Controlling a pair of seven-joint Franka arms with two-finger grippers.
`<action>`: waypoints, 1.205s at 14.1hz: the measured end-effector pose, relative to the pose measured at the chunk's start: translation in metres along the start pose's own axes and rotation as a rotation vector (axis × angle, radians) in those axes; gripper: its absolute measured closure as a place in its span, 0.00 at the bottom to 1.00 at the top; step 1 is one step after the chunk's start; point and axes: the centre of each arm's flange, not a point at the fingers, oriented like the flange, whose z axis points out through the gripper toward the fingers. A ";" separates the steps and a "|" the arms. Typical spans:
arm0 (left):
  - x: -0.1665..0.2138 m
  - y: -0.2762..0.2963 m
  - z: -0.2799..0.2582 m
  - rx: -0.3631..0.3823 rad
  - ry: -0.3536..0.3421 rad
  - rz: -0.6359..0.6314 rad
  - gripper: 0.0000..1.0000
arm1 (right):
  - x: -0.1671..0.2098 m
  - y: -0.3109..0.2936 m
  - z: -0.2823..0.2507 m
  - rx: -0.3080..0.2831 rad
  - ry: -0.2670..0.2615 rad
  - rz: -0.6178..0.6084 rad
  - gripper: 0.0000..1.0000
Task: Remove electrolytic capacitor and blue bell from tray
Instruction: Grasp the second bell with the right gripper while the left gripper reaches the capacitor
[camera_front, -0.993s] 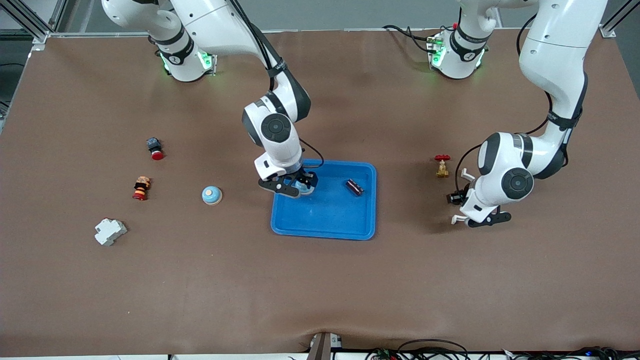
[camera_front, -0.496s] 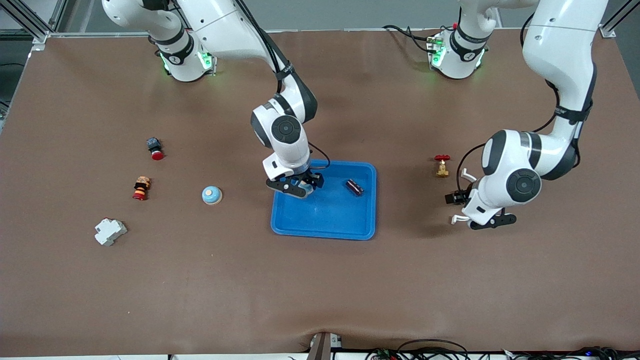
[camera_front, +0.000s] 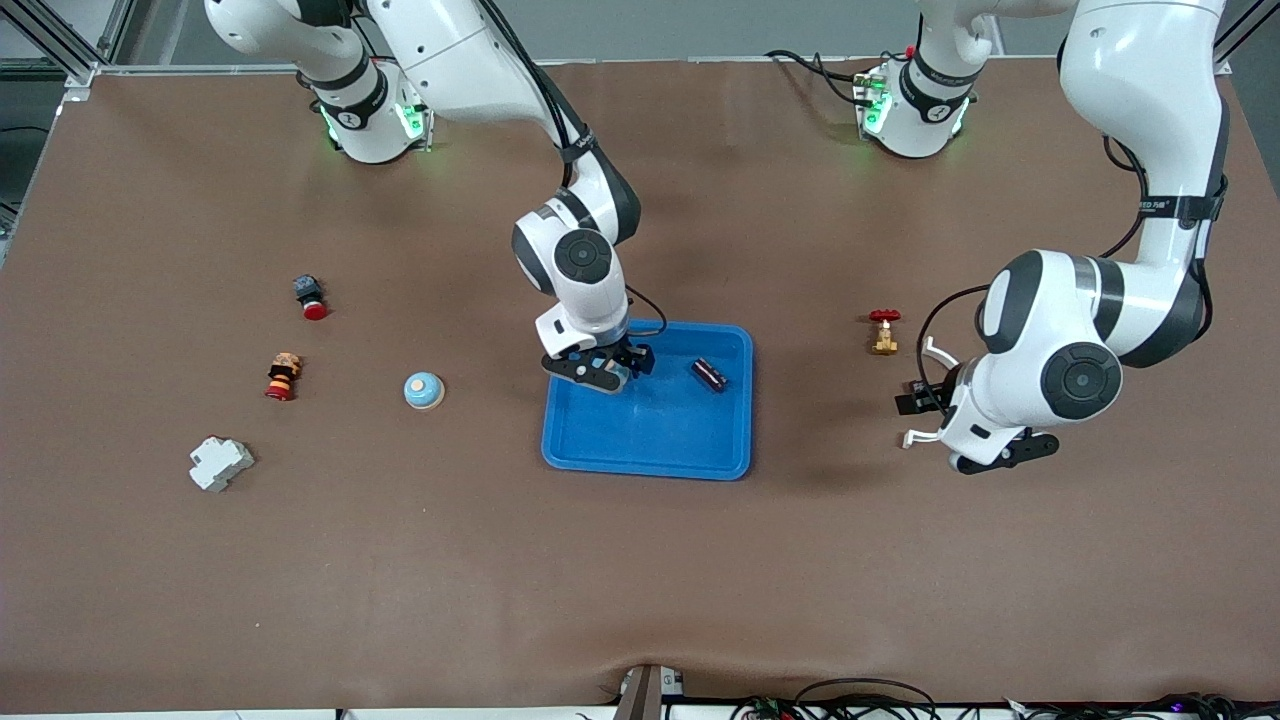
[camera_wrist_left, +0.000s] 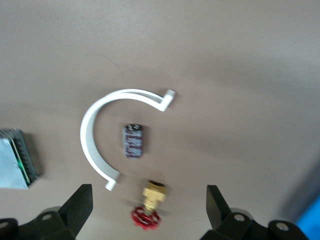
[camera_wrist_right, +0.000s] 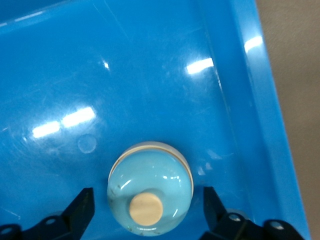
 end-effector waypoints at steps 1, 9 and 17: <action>-0.004 0.009 -0.008 -0.008 0.000 -0.023 0.00 | -0.001 -0.001 0.000 -0.003 0.006 -0.010 0.06; -0.052 0.102 -0.029 -0.060 -0.005 -0.369 0.00 | 0.017 -0.014 -0.026 -0.024 0.006 0.018 0.33; -0.075 0.190 0.007 -0.165 0.025 -0.785 0.00 | 0.116 0.042 -0.080 -0.056 -0.030 -0.078 0.33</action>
